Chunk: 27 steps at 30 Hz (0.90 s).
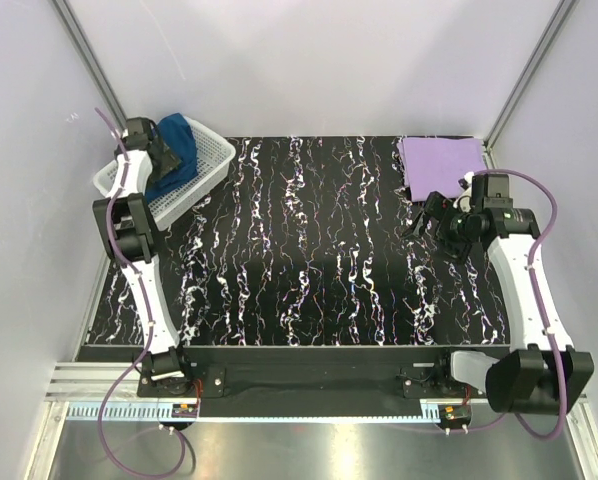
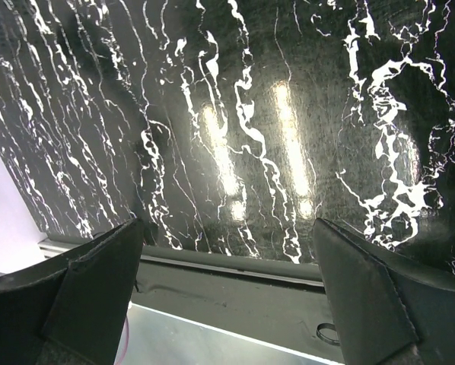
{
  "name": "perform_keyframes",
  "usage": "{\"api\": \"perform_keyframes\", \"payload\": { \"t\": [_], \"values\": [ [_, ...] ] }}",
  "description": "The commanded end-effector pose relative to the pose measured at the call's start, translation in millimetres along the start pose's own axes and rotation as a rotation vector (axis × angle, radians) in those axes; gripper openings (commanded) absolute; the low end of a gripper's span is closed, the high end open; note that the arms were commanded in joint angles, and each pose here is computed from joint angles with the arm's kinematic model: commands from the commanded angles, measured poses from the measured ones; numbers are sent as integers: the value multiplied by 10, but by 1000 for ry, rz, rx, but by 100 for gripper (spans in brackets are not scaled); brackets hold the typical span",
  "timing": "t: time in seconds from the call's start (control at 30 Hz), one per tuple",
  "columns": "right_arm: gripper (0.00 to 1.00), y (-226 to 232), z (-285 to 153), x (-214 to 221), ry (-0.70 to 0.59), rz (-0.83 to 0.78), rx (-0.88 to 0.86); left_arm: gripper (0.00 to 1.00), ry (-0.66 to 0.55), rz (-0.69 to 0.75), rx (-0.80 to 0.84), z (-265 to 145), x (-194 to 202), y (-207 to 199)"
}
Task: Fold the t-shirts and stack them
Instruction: Grab the tshirt from the pile, then move the tshirt to the center of the board
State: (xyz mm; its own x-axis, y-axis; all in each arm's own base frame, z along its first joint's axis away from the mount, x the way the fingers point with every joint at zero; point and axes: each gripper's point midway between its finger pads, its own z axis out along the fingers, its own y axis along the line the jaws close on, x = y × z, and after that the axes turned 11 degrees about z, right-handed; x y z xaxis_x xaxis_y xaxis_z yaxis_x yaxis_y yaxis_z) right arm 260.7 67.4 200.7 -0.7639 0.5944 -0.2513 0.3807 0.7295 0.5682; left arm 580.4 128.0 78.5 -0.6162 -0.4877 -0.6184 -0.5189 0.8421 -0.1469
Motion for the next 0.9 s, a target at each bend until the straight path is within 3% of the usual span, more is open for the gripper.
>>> {"api": "perform_keyframes", "payload": {
  "t": [0.0,0.03,0.1,0.13,0.17,0.23,0.3,0.37,0.5,0.53,0.6,0.63,0.7,0.73,0.8,0.87],
  "values": [
    [100,152,-5,-214,-54,-21,-23,73,-115,-43,98,-47,-387,-236],
    [100,153,5,-223,-50,-18,-21,55,-108,-49,122,-17,-372,-275],
    [100,164,14,-240,-45,-16,-19,34,-132,-72,171,-43,-473,-364],
    [99,170,27,-246,-41,-12,-21,9,-143,-84,192,-86,-540,-391],
    [100,185,33,-230,-34,-12,-30,0,-173,-97,210,-215,-686,-433],
    [100,215,32,-224,-30,-10,-49,0,-220,-123,244,-436,-881,-518],
    [100,209,36,-158,-9,-13,-61,0,-361,-150,334,-1137,-1344,-687],
    [100,186,36,-109,3,-13,-62,0,-400,-160,380,-1346,-1447,-785],
    [100,144,-25,59,31,-18,-77,0,-623,-105,539,-2858,-1838,-1089],
    [100,126,-57,134,49,-23,-81,0,-687,-48,621,-3458,-1800,-1319],
    [100,113,-95,208,62,-30,-89,0,-722,6,646,-3726,-1763,-1402],
    [100,99,-114,251,69,-33,-91,0,-784,46,717,-4324,-1655,-1575],
    [100,98,-164,353,80,-42,-114,0,-806,114,816,-4906,-1341,-1843],
    [100,87,-165,402,91,-38,-118,0,-843,123,868,-5338,-1222,-1825],
    [99,111,-193,500,104,-46,-141,0,-846,159,993,-5886,-871,-1982],
    [100,120,-177,615,137,-45,-161,0,-846,164,1090,-6388,-583,-1887]
  ]
}}
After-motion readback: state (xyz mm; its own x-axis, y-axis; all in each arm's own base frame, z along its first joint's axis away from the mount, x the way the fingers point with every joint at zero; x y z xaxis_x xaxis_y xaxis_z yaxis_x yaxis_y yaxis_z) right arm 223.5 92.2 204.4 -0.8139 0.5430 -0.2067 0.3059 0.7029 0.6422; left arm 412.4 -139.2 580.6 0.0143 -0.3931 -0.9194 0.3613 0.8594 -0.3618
